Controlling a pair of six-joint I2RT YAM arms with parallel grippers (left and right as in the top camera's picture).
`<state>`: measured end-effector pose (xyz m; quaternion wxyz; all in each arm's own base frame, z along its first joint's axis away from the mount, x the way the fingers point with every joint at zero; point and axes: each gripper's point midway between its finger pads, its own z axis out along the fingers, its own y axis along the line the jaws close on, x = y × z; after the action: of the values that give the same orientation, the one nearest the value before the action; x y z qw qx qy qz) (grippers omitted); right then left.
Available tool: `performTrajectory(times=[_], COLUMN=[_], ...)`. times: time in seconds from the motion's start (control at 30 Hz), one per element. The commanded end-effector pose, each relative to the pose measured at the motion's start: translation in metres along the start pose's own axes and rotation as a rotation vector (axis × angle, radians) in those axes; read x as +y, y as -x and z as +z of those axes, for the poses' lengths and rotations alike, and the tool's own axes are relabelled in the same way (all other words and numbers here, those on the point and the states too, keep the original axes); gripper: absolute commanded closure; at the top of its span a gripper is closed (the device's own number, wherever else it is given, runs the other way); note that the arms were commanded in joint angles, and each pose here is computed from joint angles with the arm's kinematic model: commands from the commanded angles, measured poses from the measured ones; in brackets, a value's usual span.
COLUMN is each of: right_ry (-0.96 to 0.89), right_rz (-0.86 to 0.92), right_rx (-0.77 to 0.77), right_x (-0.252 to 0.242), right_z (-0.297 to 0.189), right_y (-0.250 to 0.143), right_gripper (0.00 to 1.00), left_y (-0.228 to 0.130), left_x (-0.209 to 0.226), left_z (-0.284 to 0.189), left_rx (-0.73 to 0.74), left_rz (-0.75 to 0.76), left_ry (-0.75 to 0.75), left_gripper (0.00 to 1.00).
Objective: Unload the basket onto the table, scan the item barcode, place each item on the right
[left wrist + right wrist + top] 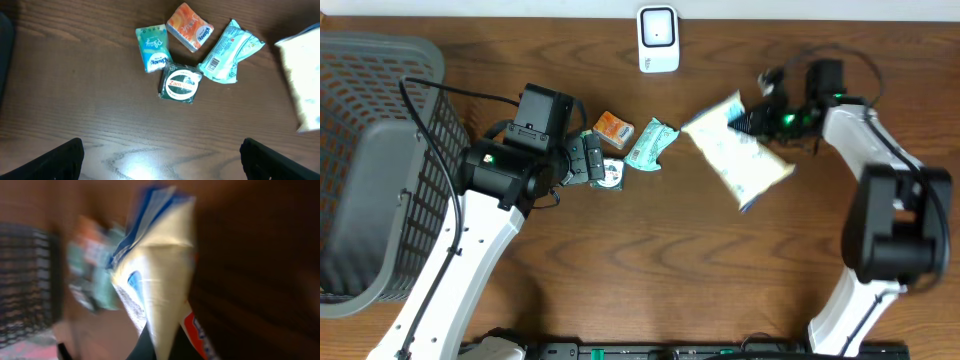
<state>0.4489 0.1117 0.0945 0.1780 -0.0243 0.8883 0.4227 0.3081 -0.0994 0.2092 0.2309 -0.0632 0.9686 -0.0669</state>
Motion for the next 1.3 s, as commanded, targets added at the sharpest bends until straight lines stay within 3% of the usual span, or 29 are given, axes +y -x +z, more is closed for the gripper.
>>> performTrajectory(times=[0.0,0.17,0.3,0.53,0.7,0.83,0.9,1.0,1.1,1.17,1.27], right_ry=[0.25,0.299,0.299,0.16,-0.074,-0.152,-0.198,-0.326,-0.461,-0.488,-0.474], right_rz=[-0.14,-0.218,-0.217,0.023,0.143,0.083,0.038,-0.075,-0.136,-0.145,-0.177], right_rx=[-0.148,-0.295,-0.307,-0.191,-0.094,-0.041,-0.021,-0.006,-0.014,-0.023,-0.009], right_x=[0.113,0.181,0.193,0.148,0.08,0.044,0.028,0.005,-0.015,-0.02,-0.023], right_z=[-0.065,-0.12,-0.13,-0.101,-0.069,-0.05,-0.045,-0.049,-0.059,-0.061,-0.056], right_y=[0.035,0.053,0.049,0.024,-0.004,-0.011,-0.014,-0.014,-0.009,-0.006,-0.006], right_gripper=[0.99,0.99,0.99,0.99,0.99,0.99,0.88,0.38,0.06,0.01,0.01], left_y=[0.005,0.005,0.005,0.005,0.005,0.005,0.005,0.005,0.005,0.005,0.005], left_x=[0.0,0.0,0.0,0.0,0.0,0.0,0.0,0.0,0.0,0.0,0.0], left_z=[-0.005,-0.005,-0.005,-0.005,-0.005,-0.005,-0.005,-0.005,-0.005,-0.005,-0.005], left_rx=[-0.02,-0.02,-0.02,-0.02,-0.02,-0.02,-0.02,-0.02,-0.02,-0.02,-0.02], left_rz=[0.004,0.004,0.004,0.004,0.004,0.004,0.004,0.004,0.004,0.004,0.004], left_ry=[0.004,0.004,0.004,0.004,0.004,0.004,0.004,0.004,0.004,0.004,0.004], left_gripper=[0.02,0.02,0.02,0.02,0.02,0.02,0.02,0.02,0.02,0.02,0.02])
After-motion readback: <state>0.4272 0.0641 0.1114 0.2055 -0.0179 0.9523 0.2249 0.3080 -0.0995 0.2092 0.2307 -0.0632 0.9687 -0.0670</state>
